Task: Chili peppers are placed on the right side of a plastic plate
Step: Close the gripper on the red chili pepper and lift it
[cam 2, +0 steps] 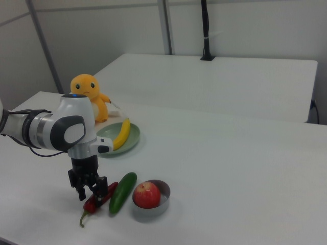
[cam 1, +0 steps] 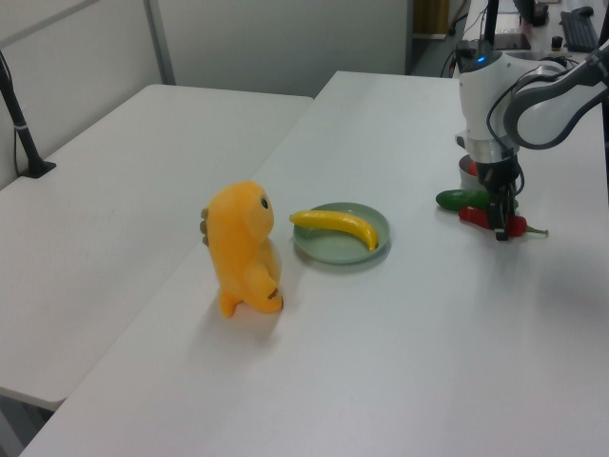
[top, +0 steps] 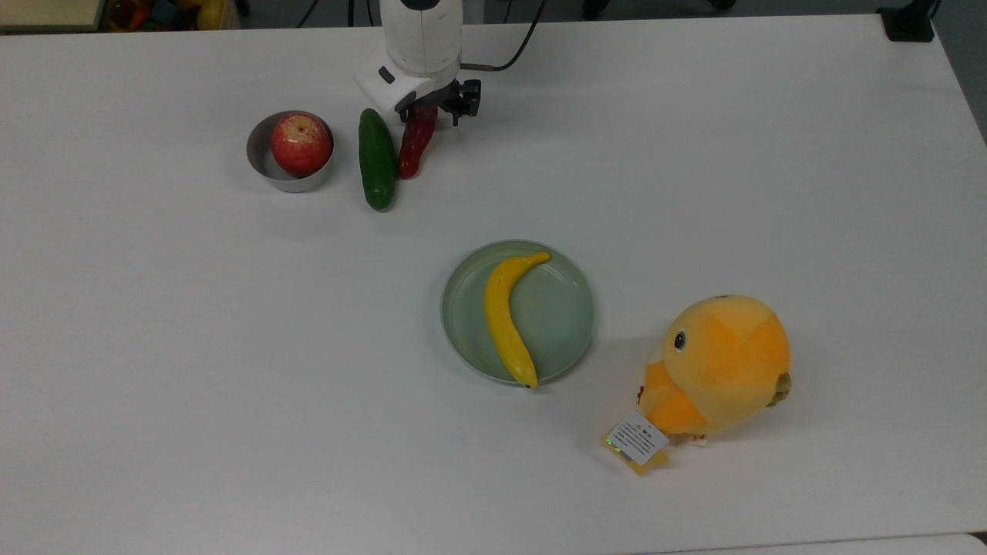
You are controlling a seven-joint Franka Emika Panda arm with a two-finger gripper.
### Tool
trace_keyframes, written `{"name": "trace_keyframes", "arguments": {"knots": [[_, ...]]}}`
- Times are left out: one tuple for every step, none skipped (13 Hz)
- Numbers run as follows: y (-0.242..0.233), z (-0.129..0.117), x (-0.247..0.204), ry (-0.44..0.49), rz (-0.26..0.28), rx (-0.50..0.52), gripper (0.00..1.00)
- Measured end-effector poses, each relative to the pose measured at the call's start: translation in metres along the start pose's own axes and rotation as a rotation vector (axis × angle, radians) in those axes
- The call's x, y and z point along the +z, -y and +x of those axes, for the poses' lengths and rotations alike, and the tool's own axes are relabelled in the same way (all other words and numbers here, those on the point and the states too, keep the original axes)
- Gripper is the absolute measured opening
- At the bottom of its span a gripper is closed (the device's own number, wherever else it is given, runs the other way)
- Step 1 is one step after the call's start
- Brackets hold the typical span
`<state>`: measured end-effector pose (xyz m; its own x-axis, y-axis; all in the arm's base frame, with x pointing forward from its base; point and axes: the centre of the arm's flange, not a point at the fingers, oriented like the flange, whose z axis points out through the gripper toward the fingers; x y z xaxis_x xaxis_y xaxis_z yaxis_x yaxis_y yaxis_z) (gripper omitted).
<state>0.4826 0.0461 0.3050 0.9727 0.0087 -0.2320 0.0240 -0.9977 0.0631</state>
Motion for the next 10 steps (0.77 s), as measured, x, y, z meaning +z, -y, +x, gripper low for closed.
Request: {"name": "trace_keyframes", "arguments": {"knots": [[0.003, 0.000, 0.001, 0.001, -0.001, 0.005, 0.76], [0.006, 0.000, 0.001, 0.001, -0.003, 0.006, 0.62], [0.008, 0.000, 0.000, 0.000, -0.004, 0.010, 0.48], [0.008, 0.000, 0.000, -0.002, -0.004, 0.014, 0.45], [0.009, 0.000, -0.001, -0.002, -0.004, 0.015, 0.45], [0.009, 0.000, -0.001, -0.002, -0.004, 0.014, 0.45], [0.009, 0.000, -0.002, -0.005, -0.004, 0.014, 0.45], [0.011, 0.001, -0.005, -0.001, -0.006, 0.011, 0.45], [0.015, 0.001, -0.015, 0.009, -0.010, 0.003, 0.45], [0.019, 0.001, -0.029, 0.020, -0.015, -0.003, 0.45]]}}
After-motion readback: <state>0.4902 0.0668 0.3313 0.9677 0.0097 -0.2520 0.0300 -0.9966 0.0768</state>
